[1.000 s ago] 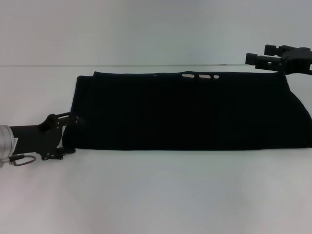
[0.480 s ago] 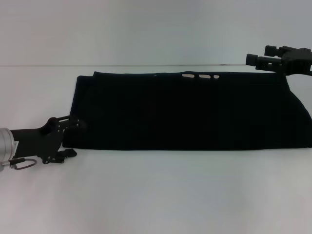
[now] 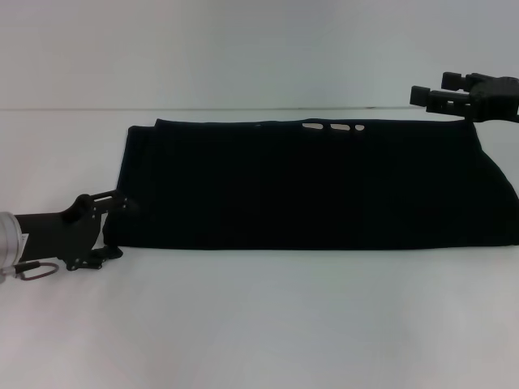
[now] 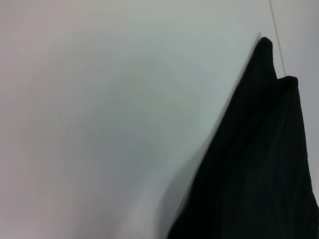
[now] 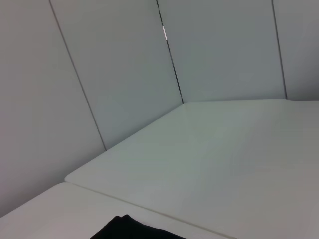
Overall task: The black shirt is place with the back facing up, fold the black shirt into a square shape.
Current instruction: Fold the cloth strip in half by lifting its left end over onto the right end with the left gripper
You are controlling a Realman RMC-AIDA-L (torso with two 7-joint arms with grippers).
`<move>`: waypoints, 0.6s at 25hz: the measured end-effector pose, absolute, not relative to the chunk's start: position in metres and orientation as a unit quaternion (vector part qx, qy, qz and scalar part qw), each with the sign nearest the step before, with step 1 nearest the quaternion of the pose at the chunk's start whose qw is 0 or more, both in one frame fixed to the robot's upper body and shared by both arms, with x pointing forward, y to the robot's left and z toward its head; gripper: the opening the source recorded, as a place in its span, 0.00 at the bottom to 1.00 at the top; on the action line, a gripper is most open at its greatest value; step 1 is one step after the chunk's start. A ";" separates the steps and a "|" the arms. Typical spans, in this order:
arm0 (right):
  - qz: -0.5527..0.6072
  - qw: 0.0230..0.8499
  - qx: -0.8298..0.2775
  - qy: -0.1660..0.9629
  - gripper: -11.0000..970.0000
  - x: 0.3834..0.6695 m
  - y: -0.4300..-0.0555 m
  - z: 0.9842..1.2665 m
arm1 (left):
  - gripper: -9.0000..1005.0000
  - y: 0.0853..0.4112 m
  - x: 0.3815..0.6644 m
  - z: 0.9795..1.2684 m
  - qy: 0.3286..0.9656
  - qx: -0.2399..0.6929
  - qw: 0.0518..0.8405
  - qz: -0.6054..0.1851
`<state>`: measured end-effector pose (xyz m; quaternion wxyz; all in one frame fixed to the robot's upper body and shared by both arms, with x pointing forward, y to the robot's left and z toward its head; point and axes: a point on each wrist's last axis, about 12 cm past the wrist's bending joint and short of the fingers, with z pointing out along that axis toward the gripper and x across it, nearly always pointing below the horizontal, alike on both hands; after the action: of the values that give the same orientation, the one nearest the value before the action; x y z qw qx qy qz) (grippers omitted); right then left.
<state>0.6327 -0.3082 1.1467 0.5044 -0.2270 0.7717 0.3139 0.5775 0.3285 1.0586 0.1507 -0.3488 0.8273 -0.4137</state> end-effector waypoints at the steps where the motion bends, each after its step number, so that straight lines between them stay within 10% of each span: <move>1: 0.314 0.505 -0.227 0.771 0.94 0.633 -0.308 1.147 | 0.90 0.329 0.578 1.059 0.827 -0.349 0.153 -0.413; 15: 0.319 0.504 -0.227 0.770 0.94 0.631 -0.308 1.147 | 0.89 0.332 0.586 1.061 0.834 -0.338 0.182 -0.395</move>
<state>0.6310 -0.3079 1.1469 0.5040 -0.2269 0.7697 0.3195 0.5860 0.3324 1.0614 0.1824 -0.3382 0.8345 -0.3950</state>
